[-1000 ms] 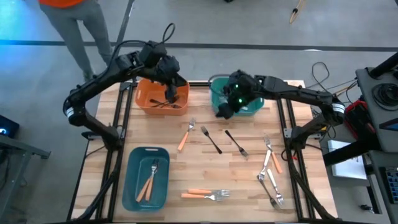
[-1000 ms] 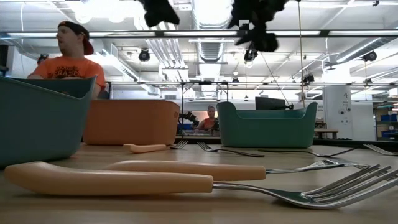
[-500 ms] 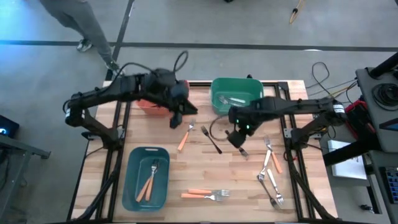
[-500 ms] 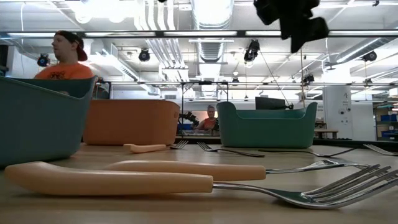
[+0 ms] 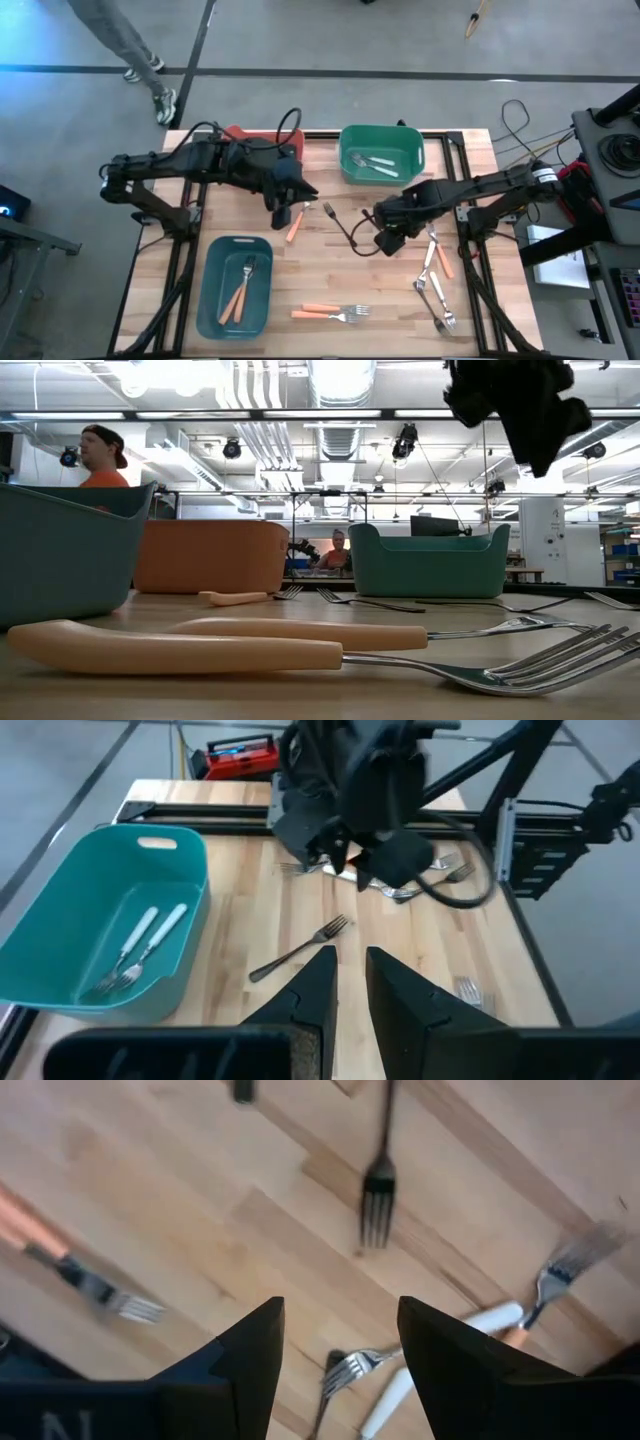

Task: Sort silverware by color (type)
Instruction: Put the white fork into the green bin

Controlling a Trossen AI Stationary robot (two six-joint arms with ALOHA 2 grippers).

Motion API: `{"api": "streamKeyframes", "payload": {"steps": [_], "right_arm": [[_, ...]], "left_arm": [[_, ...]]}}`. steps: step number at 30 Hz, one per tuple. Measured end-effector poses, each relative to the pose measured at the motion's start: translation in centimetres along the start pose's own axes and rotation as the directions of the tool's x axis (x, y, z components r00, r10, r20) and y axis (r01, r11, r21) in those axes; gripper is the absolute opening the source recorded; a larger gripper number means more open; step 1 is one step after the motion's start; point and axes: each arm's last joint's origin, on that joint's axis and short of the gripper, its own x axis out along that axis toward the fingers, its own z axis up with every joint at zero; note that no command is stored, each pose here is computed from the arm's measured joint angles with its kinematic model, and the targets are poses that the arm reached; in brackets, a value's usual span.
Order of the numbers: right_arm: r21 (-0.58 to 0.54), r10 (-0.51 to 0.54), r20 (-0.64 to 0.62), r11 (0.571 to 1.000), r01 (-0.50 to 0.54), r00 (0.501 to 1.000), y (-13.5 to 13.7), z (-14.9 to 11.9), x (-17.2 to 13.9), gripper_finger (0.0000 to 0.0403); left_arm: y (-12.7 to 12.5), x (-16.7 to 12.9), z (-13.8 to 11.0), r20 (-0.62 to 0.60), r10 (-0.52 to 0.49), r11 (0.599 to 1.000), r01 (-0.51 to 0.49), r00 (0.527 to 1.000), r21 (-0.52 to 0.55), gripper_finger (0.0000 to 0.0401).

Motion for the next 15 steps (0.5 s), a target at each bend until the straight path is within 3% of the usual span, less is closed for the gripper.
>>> {"api": "streamKeyframes", "payload": {"steps": [7,15], "right_arm": [[0.107,-0.051,-0.048,0.993,0.056,0.998,-1.0,-0.9,1.7,0.0187],[0.214,-0.108,-0.133,0.967,0.135,0.985,-3.3,-3.6,3.8,0.0187]], "left_arm": [[0.1,-2.3,-3.4,0.081,-0.028,0.998,0.032,0.996,-0.058,0.0040],[0.3,-3.7,-7.7,0.304,-0.031,0.972,0.099,0.952,-0.211,0.0040]]}}
